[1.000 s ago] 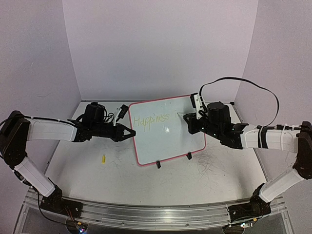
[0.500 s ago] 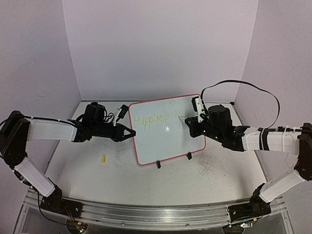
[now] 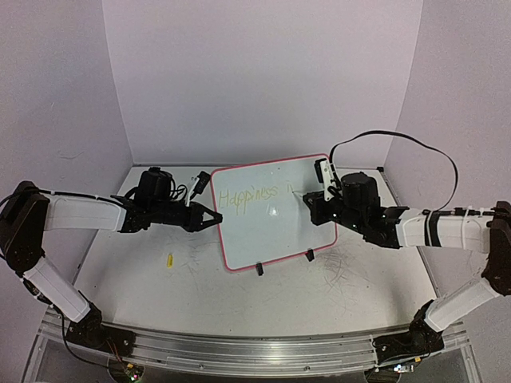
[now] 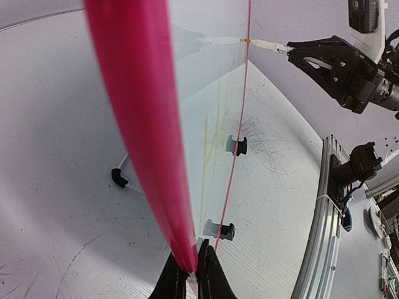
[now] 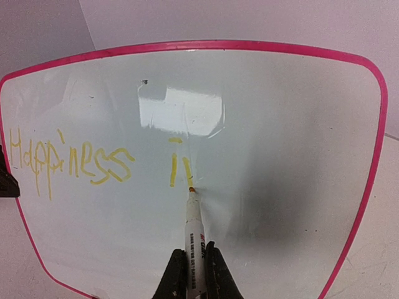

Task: Write a sentence on the whiteboard

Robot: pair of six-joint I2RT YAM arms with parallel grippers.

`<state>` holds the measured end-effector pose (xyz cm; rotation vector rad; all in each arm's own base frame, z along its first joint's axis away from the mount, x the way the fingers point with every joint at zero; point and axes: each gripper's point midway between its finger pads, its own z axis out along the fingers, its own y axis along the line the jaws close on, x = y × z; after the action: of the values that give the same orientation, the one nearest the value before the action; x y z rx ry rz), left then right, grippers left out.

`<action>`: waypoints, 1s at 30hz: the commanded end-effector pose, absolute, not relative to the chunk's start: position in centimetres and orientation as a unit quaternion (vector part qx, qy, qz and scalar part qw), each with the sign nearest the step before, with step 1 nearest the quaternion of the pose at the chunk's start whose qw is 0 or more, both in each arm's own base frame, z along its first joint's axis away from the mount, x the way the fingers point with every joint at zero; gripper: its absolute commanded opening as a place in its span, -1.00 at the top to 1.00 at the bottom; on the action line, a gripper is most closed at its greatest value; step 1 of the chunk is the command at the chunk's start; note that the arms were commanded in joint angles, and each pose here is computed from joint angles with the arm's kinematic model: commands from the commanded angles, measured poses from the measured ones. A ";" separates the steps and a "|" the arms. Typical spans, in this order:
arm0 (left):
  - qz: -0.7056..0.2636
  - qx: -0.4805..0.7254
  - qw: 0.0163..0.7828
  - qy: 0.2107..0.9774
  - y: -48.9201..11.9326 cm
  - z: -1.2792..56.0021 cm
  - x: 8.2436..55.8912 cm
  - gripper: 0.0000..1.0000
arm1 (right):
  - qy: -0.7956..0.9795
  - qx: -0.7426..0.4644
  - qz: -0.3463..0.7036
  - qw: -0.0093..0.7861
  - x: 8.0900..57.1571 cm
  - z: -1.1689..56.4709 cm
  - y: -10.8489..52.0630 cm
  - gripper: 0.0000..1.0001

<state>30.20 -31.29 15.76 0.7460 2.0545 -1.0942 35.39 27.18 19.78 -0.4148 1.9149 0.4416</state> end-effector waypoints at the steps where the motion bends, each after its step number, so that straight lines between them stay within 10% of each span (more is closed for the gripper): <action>1: -0.376 0.299 0.378 0.791 -30.9 16.2 31.6 1.00 | 0.783 -0.154 0.186 0.574 37.0 22.5 27.6 1.00; 30: -0.375 0.302 0.377 0.791 -31.0 16.2 31.6 1.00 | 0.802 -0.146 0.180 0.551 35.7 21.0 26.4 1.00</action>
<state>30.15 -31.35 15.75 0.7480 2.0541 -1.0935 36.34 26.82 21.17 -0.3506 1.8829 0.4119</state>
